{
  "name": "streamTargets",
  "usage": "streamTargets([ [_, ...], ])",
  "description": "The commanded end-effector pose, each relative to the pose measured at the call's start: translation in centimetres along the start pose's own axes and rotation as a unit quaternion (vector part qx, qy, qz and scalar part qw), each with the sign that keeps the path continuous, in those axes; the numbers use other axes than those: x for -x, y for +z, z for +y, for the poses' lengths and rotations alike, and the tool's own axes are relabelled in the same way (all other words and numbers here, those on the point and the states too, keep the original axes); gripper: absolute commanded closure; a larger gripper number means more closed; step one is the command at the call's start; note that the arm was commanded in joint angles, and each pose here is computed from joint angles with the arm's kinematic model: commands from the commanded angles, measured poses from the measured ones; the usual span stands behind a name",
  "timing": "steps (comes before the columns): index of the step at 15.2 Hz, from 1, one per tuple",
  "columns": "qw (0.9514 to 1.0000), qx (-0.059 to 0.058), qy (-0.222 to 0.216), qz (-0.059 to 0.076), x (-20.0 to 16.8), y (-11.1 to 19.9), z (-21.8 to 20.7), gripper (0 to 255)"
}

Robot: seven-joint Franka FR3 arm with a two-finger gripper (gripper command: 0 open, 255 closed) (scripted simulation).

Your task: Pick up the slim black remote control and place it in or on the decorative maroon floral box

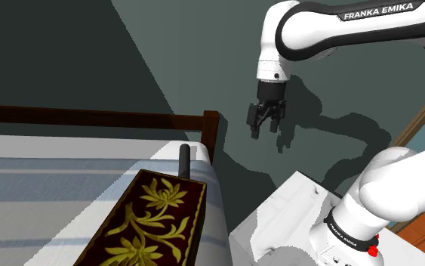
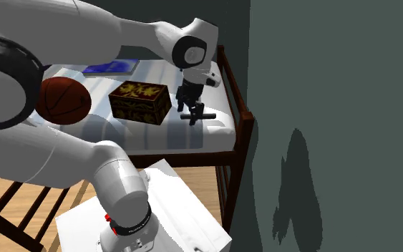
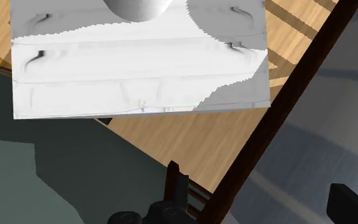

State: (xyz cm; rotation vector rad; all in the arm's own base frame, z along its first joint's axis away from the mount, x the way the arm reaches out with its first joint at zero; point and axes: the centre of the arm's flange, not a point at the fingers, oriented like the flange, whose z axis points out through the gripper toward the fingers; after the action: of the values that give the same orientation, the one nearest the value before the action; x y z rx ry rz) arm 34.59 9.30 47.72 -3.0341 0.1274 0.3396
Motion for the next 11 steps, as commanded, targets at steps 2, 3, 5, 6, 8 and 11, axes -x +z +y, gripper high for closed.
streamTargets([
  [2,0.9991,-0.007,0.041,0.002,-2.1,1.9,-3.3,0],
  [3,0.9985,-0.009,0.054,0.003,-2.8,2.4,-4.1,0],
  [5,0.9967,-0.012,0.080,0.005,-4.4,3.4,-5.8,0],
  [6,0.9956,-0.014,0.092,0.005,-5.2,3.9,-6.7,0],
  [8,0.9928,-0.018,0.118,0.007,-7.0,4.9,-8.2,0],
  [11,0.9873,-0.024,0.157,0.009,-9.7,6.3,-10.4,0],
])
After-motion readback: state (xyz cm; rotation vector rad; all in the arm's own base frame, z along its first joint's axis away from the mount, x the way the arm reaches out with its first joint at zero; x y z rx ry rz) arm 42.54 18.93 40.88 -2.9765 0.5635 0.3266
